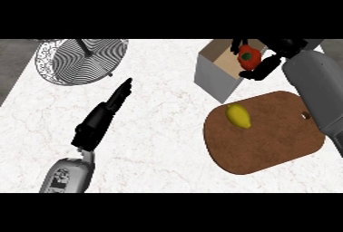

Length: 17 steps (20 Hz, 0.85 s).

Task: Pick the bell pepper from the cutting board and place it in the cardboard box

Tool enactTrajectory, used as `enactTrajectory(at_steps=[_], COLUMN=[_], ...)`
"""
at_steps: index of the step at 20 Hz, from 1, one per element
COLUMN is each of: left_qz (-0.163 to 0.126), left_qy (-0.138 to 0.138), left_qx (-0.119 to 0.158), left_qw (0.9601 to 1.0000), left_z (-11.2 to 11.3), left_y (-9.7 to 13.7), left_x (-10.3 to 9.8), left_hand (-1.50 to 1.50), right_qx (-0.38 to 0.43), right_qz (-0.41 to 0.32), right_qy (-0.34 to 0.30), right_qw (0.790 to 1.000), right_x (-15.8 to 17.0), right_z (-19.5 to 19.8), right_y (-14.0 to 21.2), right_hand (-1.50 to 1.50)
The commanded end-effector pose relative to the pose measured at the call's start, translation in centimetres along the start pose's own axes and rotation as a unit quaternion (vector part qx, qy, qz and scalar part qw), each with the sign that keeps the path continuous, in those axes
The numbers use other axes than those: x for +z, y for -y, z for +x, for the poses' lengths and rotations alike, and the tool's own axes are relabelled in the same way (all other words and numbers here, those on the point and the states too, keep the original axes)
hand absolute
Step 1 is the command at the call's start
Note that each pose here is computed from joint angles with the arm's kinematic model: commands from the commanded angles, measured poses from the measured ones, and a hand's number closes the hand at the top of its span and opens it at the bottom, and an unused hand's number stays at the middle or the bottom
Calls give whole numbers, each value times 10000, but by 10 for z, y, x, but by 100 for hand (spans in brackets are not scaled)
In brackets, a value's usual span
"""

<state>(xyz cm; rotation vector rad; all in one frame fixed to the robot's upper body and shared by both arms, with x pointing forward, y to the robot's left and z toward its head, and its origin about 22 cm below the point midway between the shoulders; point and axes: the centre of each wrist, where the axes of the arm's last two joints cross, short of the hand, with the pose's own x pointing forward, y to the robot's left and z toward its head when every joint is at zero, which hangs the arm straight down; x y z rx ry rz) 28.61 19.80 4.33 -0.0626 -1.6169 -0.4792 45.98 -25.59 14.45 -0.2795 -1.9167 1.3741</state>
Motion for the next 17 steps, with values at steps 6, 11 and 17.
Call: enactTrajectory(at_steps=[6, 11, 17], left_qz=[-77, 16, -187], left_qy=[-27, 72, 64], left_qx=[12, 1, 44], left_qw=[10000, 10000, 9998], left_z=[8, 1, 1], left_y=[-8, -1, 9], left_x=[-11, -5, -3], left_hand=[0, 0, 0], right_qx=[-1070, -2470, -3610], right_qz=[192, -893, -1438], right_qy=[-92, 140, -90], right_qw=[9940, 9648, 9214], right_x=[-12, 6, 35], right_z=[-7, -19, -32], right_y=[-34, -21, 21], right_hand=[-150, -150, -150])
